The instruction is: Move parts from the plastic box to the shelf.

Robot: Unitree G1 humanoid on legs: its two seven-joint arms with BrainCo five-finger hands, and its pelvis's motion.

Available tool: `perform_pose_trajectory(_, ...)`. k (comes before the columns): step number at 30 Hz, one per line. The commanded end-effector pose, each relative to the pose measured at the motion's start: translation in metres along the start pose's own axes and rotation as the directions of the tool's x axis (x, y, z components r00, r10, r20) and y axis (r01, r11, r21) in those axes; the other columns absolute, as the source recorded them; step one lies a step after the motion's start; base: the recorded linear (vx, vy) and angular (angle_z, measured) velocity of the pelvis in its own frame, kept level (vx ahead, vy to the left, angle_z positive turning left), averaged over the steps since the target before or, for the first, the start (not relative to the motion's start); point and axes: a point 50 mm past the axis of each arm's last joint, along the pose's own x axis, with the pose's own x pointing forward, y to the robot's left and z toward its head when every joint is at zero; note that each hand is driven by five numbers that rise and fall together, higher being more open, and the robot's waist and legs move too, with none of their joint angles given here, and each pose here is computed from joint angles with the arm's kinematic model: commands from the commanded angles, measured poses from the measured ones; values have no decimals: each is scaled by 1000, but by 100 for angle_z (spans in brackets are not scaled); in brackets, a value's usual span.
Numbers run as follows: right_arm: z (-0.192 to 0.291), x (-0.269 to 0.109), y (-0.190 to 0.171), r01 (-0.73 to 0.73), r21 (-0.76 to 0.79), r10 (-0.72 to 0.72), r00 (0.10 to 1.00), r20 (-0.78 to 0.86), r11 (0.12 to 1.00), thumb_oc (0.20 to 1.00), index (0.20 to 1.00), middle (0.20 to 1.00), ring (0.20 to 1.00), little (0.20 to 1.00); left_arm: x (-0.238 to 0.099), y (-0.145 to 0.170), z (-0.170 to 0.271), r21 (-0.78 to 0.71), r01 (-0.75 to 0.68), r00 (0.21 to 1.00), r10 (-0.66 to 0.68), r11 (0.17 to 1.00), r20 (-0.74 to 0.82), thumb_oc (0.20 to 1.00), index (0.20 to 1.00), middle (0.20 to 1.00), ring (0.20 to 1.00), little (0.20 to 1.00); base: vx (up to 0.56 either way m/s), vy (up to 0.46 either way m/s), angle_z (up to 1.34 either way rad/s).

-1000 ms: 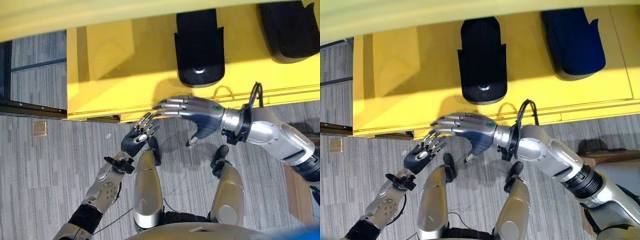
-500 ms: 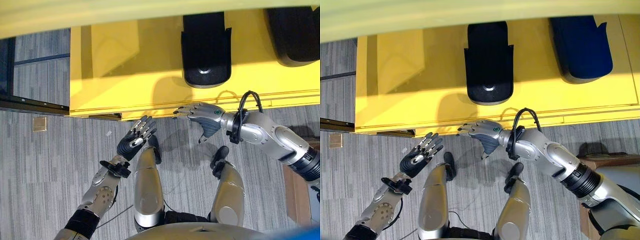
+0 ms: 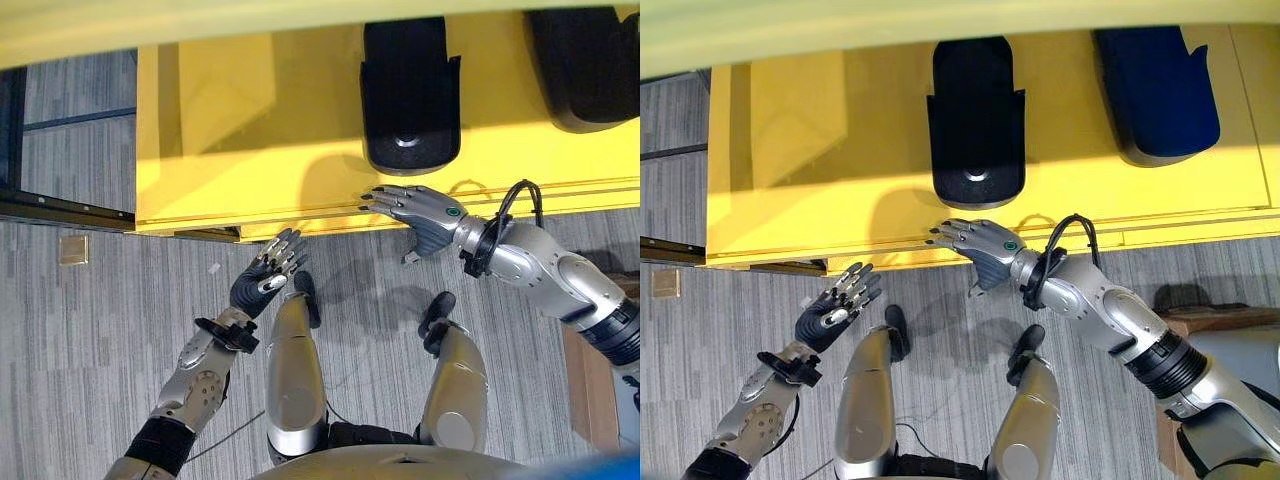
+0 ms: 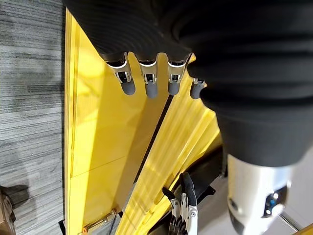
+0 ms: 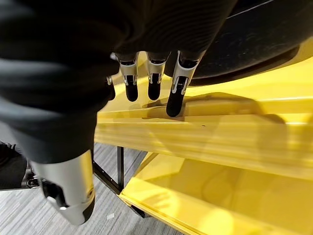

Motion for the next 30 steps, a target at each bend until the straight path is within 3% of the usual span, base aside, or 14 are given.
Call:
perform_pose_trajectory(1,-1,-2,-9,62,18,-62,998,-20,998,1000,1000,1000,1000,1000,-3,-13,7,41,74,997,-75,996,13,1000,1000,1000,1000,1000,0,0,0)
perform_pose_trajectory(6,-10,-1,0,15,10,-14,996,-84,1000,1000,1000,1000,1000,1000,-4,-12,9,41,67,997,-68,997,19,1000,1000,1000,1000,1000,0,0,0)
perform_pose_trajectory(30,-41,-4,10,58,23,-50,965,-257,998,1000,1000,1000,1000,1000,-2,-12,13,45,63,998,-63,997,-2,1000,1000,1000,1000,1000,0,0,0)
